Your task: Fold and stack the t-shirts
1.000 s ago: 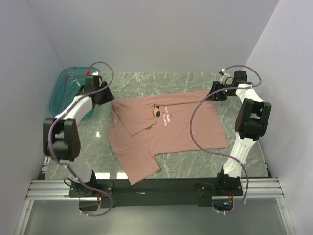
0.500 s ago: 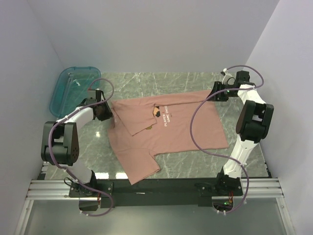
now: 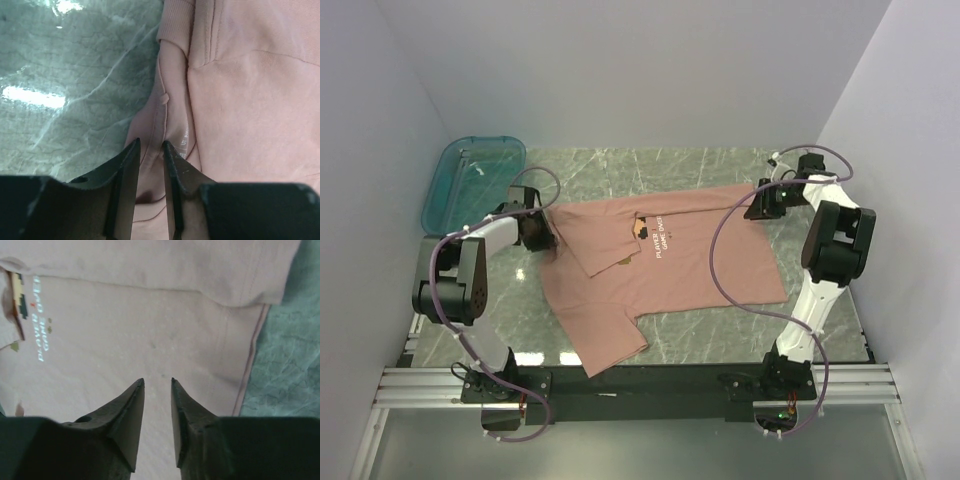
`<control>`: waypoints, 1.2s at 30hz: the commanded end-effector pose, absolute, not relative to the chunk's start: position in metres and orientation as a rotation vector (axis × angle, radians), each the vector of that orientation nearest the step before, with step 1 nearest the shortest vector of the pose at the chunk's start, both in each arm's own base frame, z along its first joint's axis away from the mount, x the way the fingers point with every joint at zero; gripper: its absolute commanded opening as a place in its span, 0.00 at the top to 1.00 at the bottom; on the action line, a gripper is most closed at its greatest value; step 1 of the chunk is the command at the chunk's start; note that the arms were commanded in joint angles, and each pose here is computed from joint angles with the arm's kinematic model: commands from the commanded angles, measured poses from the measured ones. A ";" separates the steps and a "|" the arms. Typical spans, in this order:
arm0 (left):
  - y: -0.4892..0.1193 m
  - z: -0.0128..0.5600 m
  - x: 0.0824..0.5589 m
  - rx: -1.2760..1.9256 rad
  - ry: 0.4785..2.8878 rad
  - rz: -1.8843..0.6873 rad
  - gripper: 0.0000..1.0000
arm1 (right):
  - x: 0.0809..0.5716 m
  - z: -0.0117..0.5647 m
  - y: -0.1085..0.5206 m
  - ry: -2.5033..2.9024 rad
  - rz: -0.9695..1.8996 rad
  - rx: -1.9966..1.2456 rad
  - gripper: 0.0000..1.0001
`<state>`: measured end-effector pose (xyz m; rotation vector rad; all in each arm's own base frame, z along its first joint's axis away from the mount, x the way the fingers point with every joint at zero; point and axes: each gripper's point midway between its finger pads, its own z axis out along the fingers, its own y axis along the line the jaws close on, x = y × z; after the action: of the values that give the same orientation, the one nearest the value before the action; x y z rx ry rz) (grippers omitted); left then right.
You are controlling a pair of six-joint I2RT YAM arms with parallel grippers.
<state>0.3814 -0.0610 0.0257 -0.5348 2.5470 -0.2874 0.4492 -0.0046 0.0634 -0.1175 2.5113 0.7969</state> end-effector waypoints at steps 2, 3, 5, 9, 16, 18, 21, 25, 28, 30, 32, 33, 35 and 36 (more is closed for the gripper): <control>-0.061 0.029 0.392 -0.511 2.540 -0.258 0.69 | 0.452 0.046 -0.015 2.604 0.705 -0.093 0.68; -0.059 0.030 0.393 -0.516 2.536 -0.240 0.70 | 0.452 0.041 -0.018 2.624 0.688 -0.087 0.71; -0.059 0.032 0.392 -0.517 2.530 -0.229 0.71 | 0.452 0.027 -0.029 2.687 0.603 -0.048 0.73; -0.047 0.030 0.389 -0.537 2.530 -0.137 0.73 | 0.452 0.022 -0.037 2.720 0.557 -0.028 0.81; -0.031 0.011 0.369 -0.617 2.598 0.004 0.75 | 0.449 0.026 -0.058 2.754 0.402 0.039 0.85; -0.027 0.007 0.362 -0.642 2.601 0.029 0.76 | 0.446 0.026 -0.062 2.756 0.407 0.056 0.85; -0.028 0.010 0.358 -0.663 2.589 0.017 0.76 | 0.442 0.025 -0.068 2.762 0.407 0.074 0.85; -0.032 0.034 0.364 -0.647 2.524 -0.038 0.72 | 0.435 0.025 -0.072 2.765 0.408 0.086 0.85; -0.033 0.050 0.369 -0.630 2.490 -0.061 0.62 | 0.432 0.028 -0.073 2.755 0.417 0.084 0.86; -0.034 0.058 0.373 -0.618 2.473 -0.072 0.55 | 0.432 0.031 -0.074 2.751 0.420 0.079 0.85; -0.032 0.062 0.375 -0.611 2.464 -0.067 0.52 | 0.432 0.033 -0.077 2.744 0.420 0.083 0.85; -0.032 0.064 0.379 -0.608 2.459 -0.073 0.52 | 0.433 0.037 -0.077 2.736 0.423 0.080 0.85; -0.034 0.070 0.382 -0.580 2.447 -0.097 0.52 | 0.433 0.038 -0.078 2.732 0.430 0.078 0.85; -0.041 0.073 0.385 -0.552 2.443 -0.153 0.50 | 0.433 0.039 -0.077 2.730 0.436 0.071 0.85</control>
<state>0.3692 -0.0353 0.0450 -0.6116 2.5114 -0.0784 0.4345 -0.0658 0.0193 0.1009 2.7562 0.4996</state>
